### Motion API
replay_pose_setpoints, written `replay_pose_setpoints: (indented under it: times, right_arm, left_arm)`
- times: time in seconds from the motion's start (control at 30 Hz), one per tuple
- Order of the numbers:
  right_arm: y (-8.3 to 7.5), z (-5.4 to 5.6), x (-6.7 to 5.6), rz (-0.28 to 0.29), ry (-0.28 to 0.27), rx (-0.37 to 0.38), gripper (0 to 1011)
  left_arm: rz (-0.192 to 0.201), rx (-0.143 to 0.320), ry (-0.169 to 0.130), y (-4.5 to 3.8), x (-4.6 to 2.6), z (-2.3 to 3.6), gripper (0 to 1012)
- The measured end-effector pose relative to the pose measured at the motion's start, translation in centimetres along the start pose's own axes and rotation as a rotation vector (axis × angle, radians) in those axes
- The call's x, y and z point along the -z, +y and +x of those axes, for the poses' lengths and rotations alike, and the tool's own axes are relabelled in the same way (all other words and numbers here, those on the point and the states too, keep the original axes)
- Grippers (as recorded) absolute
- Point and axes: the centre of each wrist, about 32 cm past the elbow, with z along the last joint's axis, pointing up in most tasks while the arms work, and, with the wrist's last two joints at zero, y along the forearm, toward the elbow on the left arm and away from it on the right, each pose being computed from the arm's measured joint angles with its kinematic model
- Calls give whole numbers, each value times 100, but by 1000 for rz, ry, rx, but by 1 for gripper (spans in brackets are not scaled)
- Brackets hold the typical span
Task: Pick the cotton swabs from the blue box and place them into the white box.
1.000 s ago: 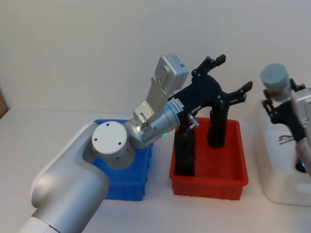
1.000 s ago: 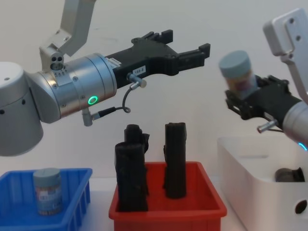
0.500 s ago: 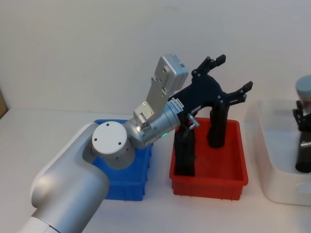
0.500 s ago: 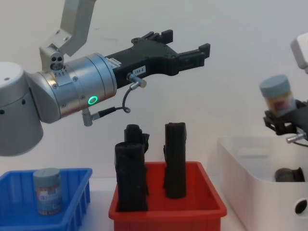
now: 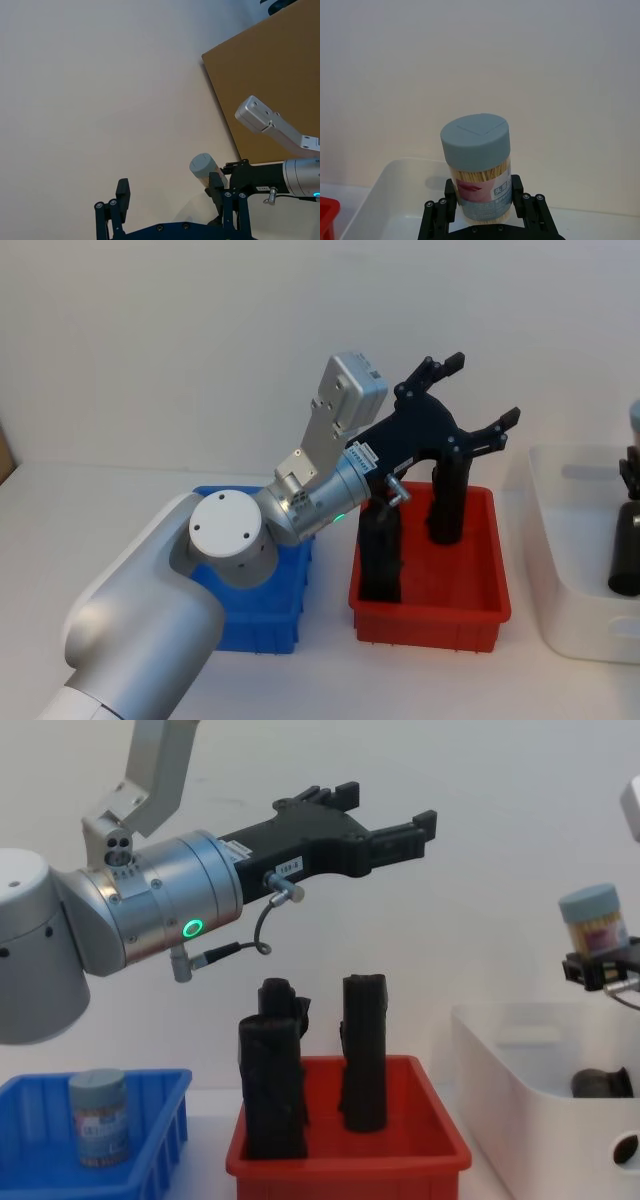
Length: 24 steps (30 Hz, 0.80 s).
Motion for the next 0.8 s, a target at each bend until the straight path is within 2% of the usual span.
replay_pose_setpoints:
  times: [0.23, 0.37, 0.4, 0.53, 0.63, 0.8]
  right_arm:
    - [12, 40, -154, -6, 31, -34, 649]
    - [15, 58, -236, -10, 47, -55, 754]
    - [15, 61, -246, -11, 49, -57, 811]
    - [15, 74, -293, -13, 57, -69, 882]
    - [15, 81, -324, -14, 63, -77, 977]
    - [14, 88, -352, -16, 69, -85, 1002]
  left_arm:
    - [0, 0, 0, 0, 0, 0, 1003]
    - [0, 0, 0, 0, 0, 0, 1003]
    - [0, 0, 0, 0, 0, 0, 1003]
    - [0, 0, 0, 0, 0, 0, 1003]
    - [0, 0, 0, 0, 0, 0, 1003]
    - [0, 0, 0, 0, 0, 0, 1003]
